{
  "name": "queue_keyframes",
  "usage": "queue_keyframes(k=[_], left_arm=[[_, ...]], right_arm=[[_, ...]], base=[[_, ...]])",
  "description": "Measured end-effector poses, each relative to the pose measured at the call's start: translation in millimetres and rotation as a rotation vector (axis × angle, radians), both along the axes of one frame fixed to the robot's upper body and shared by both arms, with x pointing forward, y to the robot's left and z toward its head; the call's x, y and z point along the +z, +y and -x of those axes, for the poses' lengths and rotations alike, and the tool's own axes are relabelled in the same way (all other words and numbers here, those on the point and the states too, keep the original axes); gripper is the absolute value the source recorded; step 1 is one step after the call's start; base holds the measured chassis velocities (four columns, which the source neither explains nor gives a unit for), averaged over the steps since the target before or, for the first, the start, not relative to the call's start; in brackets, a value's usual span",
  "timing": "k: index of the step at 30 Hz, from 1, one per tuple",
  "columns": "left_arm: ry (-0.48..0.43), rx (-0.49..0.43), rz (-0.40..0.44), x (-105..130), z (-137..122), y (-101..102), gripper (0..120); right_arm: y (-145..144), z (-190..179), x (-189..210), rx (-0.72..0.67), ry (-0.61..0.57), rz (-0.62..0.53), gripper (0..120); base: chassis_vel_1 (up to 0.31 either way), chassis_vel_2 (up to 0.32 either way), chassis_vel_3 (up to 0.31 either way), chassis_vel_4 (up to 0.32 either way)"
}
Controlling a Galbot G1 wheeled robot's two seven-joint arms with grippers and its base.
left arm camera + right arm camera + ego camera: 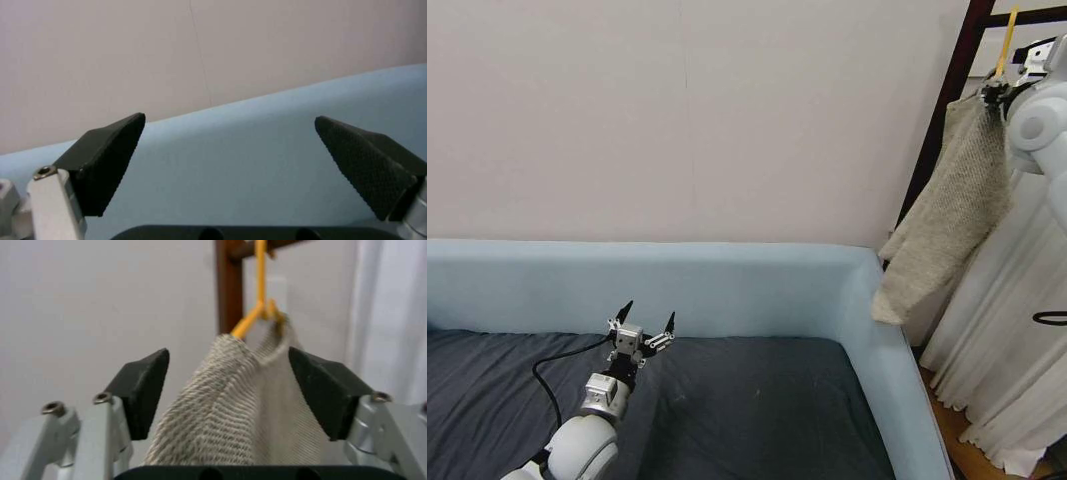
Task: Pick up the clothes from the sofa and hang them on the clothes hanger.
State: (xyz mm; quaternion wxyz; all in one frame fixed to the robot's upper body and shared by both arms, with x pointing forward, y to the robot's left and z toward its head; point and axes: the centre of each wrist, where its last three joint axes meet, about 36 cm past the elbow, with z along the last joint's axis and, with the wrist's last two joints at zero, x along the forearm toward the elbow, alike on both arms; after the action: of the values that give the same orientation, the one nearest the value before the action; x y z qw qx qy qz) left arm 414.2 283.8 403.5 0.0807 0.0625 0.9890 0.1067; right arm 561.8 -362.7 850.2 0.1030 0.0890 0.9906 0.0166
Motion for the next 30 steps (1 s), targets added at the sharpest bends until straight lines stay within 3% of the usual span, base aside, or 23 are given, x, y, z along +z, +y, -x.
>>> queue_keyframes(k=[7,11,13,17,20,23,24,28,30], left_arm=[[-0.011,0.013,0.028,5,3,-2,100],[-0.048,-0.003,0.170,22,4,-8,100],[-0.054,-0.011,0.210,26,6,-10,100],[-0.066,-0.010,0.365,34,18,-19,100],[-0.060,0.013,0.424,31,27,-25,100],[-0.039,0.080,0.524,21,51,-42,100],[-0.039,0.080,0.524,21,51,-42,100],[-0.064,0.159,0.502,-1,90,-56,100],[-0.070,0.162,0.499,-8,100,-59,100]], right_arm=[[-14,26,-40,0.238,-0.151,0.005,96],[3,52,-97,0.401,-0.172,0.047,100],[9,59,-111,0.428,-0.163,0.054,100],[33,84,-183,0.510,-0.116,0.079,100],[39,94,-214,0.533,-0.119,0.068,100],[47,115,-281,0.501,-0.071,0.087,100],[47,115,-281,0.501,-0.071,0.087,100],[58,132,-352,0.433,-0.094,0.104,100],[58,138,-366,0.414,-0.088,0.103,100]], base=[[0.000,0.000,0.000,0.000],[0.000,0.000,0.000,0.000],[0.000,0.000,0.000,0.000],[0.000,0.000,0.000,0.000],[0.000,0.000,0.000,0.000],[0.000,0.000,0.000,0.000],[0.000,0.000,0.000,0.000],[0.000,0.000,0.000,0.000],[0.000,0.000,0.000,0.000]])
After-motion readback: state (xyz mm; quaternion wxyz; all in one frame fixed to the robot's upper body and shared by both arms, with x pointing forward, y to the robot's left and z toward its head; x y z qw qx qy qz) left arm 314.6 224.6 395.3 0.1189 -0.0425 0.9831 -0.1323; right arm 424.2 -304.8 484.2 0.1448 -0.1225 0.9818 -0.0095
